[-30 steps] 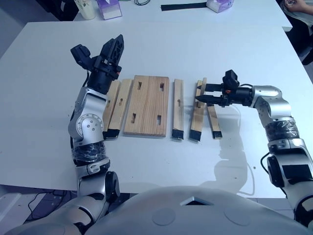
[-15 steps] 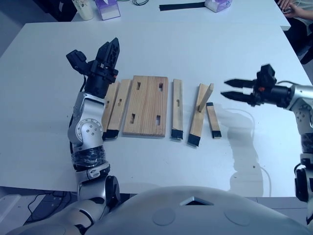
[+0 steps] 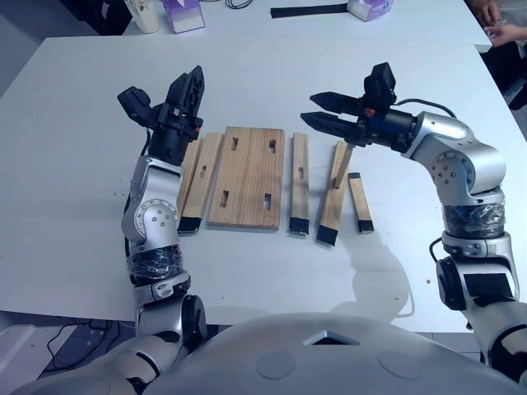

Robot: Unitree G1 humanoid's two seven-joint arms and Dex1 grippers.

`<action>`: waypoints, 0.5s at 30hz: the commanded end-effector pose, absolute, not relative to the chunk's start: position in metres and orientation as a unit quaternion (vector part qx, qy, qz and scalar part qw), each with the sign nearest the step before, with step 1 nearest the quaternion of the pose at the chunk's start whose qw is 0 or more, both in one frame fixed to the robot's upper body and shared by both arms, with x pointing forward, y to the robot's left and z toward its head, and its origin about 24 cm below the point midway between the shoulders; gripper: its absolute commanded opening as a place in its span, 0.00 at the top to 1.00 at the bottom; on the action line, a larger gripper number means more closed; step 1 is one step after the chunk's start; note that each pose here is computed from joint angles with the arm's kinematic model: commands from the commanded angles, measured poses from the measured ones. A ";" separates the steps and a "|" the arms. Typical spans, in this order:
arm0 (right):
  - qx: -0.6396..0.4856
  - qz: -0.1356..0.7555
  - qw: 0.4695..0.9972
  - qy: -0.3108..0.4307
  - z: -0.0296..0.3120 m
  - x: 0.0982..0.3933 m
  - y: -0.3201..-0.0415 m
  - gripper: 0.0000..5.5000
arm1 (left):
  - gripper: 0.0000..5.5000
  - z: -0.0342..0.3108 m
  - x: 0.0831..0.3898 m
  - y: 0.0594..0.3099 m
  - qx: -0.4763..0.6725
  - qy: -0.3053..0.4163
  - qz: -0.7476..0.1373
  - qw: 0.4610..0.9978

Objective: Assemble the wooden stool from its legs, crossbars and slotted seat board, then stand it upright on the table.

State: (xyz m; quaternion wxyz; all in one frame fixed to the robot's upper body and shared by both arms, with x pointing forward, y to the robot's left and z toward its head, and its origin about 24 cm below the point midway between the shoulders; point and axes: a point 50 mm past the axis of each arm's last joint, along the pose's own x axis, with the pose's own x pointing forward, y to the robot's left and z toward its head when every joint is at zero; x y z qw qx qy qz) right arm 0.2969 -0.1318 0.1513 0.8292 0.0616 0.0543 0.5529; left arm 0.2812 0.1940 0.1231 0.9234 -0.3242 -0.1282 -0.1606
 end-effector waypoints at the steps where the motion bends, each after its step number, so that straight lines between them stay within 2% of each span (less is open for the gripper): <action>1: 0.059 0.549 0.833 0.039 0.162 0.302 -0.132 0.52 | 0.54 0.122 0.281 0.191 -0.327 -0.127 -0.154 0.924; 6: 0.094 0.570 0.816 -0.009 0.187 0.297 -0.131 0.52 | 0.54 0.121 0.281 0.193 -0.329 -0.129 -0.149 0.923; 8: 0.085 0.562 0.823 -0.005 0.183 0.299 -0.132 0.52 | 0.54 0.120 0.280 0.192 -0.330 -0.128 -0.149 0.923; 11: 0.055 0.556 0.828 0.041 0.159 0.297 -0.134 0.52 | 0.54 0.120 0.279 0.191 -0.331 -0.127 -0.149 0.923; 15: -0.031 0.553 0.818 0.155 0.096 0.283 -0.143 0.52 | 0.54 0.119 0.279 0.190 -0.331 -0.126 -0.149 0.923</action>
